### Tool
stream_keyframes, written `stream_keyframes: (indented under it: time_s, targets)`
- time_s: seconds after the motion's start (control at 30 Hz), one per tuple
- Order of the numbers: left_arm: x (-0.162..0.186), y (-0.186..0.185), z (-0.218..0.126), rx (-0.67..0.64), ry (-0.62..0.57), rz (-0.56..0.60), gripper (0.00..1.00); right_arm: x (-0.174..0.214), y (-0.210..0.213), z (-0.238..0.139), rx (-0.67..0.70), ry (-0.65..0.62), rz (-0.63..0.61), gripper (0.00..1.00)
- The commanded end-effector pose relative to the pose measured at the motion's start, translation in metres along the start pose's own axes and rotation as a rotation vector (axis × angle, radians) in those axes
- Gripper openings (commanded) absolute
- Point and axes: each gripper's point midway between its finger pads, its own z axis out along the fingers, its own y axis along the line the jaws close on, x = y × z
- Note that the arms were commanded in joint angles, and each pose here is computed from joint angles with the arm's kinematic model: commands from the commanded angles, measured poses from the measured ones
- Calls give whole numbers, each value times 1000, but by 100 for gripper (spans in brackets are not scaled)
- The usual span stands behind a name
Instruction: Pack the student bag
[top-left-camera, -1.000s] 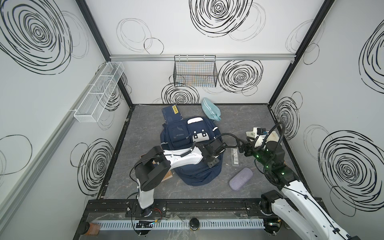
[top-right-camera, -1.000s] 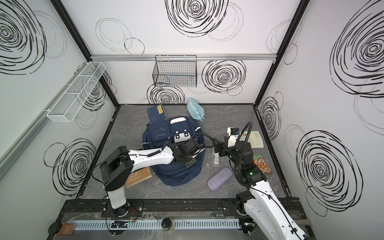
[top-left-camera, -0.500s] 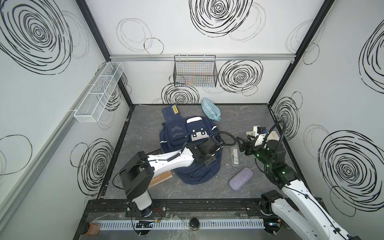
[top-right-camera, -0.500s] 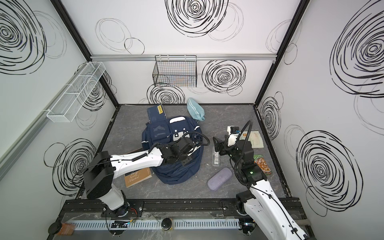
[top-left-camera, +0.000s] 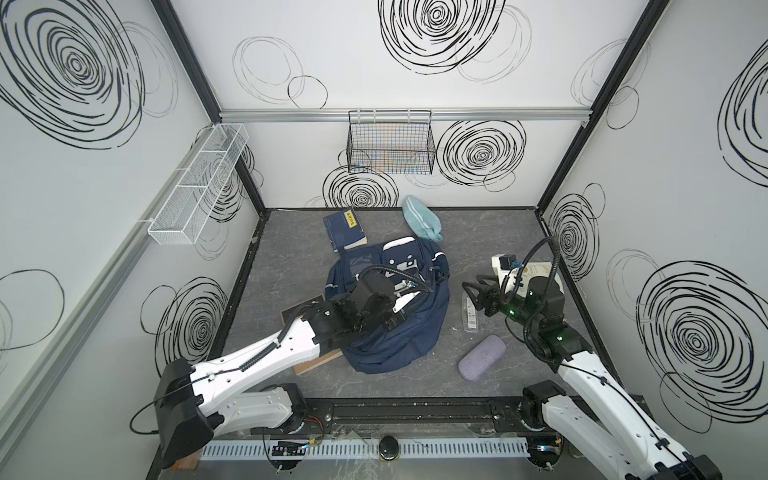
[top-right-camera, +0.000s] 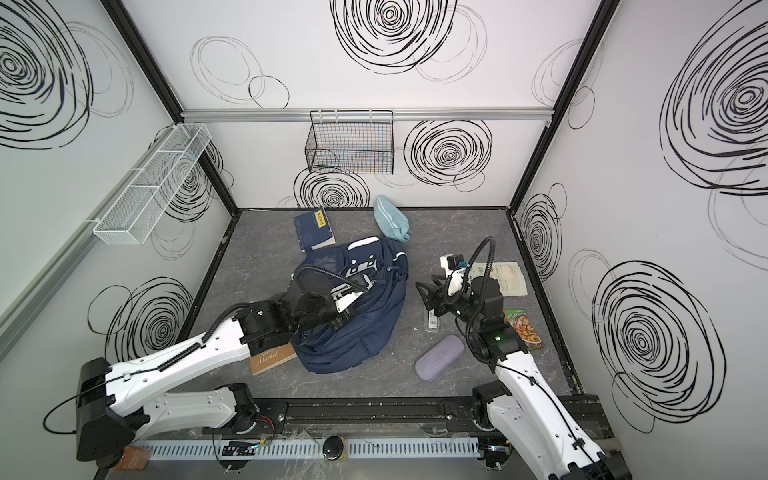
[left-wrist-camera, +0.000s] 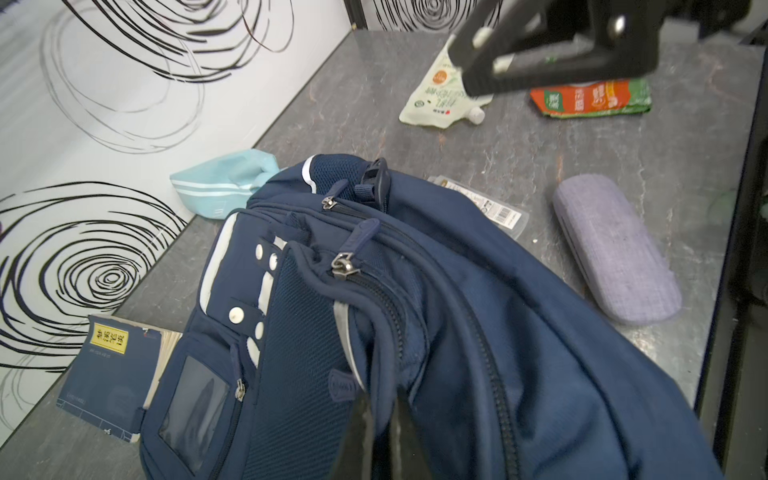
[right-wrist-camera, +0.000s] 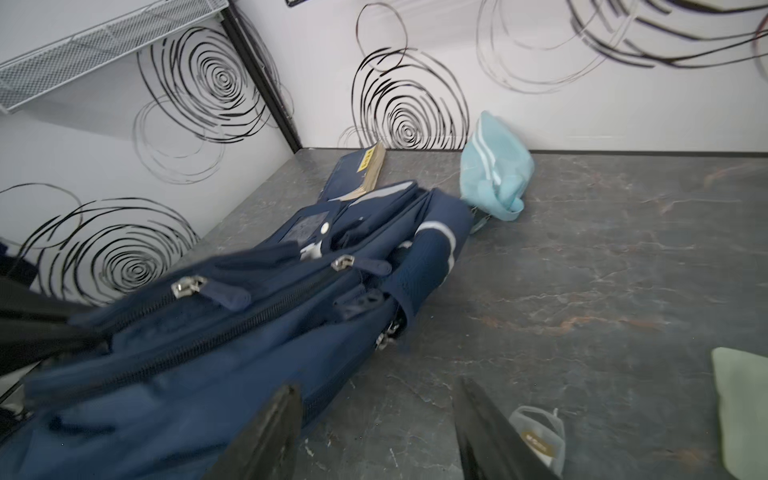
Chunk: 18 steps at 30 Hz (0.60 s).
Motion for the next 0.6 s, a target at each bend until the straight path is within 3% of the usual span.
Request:
stream_keyframes:
  time_s: [0.0,0.13,0.33,0.57]
  targets:
    - [-63,28,-22,-40,-260,-33,0,3,22,0,-154,-47,8,62]
    - [-62,29,-25,0,-278,-20,0,15,23,3,-190,-58,30,60]
    - [-58,-3,-39,176,-364,90,0,19,14,9,-169,-92,16,56]
    - [-61,-3,-44,243,-429,75,0,41,2,28,-164,-25,-33,55]
